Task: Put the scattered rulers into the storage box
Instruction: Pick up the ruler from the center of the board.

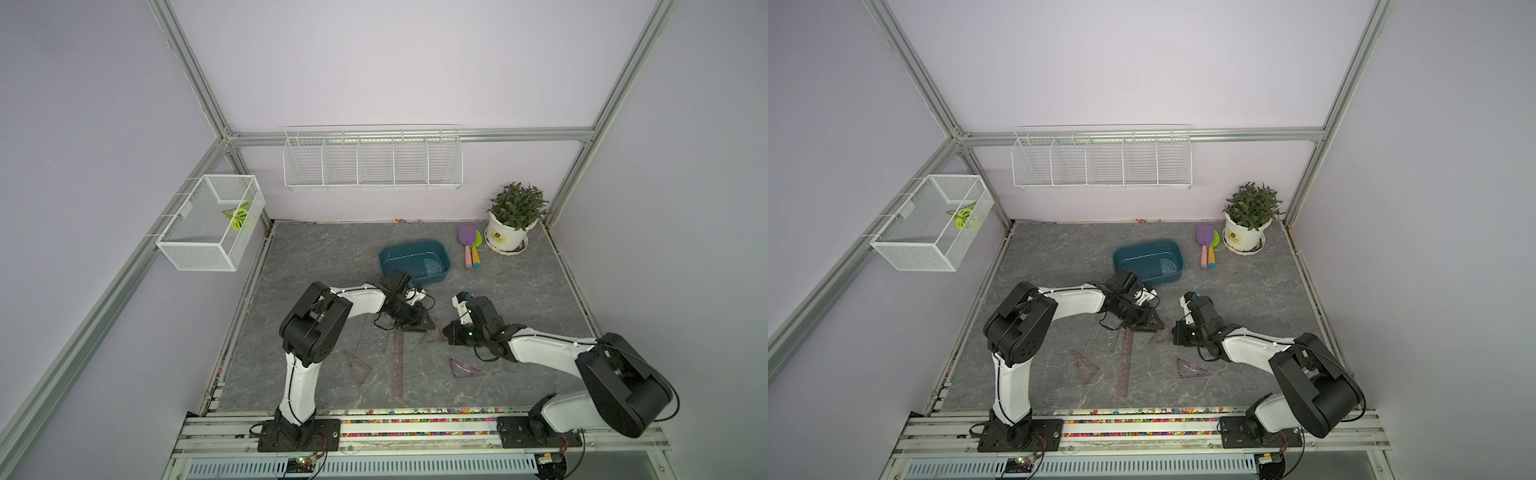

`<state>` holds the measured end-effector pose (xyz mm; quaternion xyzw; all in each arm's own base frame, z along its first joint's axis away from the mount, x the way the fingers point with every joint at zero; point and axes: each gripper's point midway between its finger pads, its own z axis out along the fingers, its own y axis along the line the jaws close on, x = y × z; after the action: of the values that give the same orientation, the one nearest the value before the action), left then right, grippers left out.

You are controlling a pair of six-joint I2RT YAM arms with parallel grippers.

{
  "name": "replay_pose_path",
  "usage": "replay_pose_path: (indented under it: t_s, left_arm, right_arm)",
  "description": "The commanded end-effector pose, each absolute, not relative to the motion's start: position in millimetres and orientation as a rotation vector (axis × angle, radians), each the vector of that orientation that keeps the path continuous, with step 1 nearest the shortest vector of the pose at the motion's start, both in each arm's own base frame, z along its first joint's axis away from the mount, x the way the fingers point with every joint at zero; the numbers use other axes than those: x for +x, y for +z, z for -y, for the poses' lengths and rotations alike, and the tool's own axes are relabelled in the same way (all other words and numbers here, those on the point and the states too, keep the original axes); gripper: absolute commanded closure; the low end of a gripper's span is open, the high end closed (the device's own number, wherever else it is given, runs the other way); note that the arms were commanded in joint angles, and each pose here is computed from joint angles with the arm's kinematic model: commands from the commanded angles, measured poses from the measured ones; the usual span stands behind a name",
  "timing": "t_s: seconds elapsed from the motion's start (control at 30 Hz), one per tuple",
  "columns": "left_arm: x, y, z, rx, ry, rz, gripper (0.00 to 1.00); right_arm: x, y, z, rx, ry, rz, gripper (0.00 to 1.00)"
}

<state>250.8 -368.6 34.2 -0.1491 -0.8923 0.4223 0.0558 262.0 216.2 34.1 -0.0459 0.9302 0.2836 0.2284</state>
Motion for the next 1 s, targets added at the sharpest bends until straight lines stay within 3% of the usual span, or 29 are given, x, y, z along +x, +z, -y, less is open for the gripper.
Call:
replay_pose_path:
  t_s: [0.0,0.97]
  left_arm:
    - [237.7,9.7,352.5,-0.398,1.131,2.737,0.58]
    - [237.2,14.3,331.7,-0.374,1.043,2.783,0.48]
  right_arm:
    - [265.7,40.3,-222.8,-0.142,0.802,-2.548,1.0]
    - [230.8,-27.5,-195.6,-0.083,0.669,-2.722,1.0]
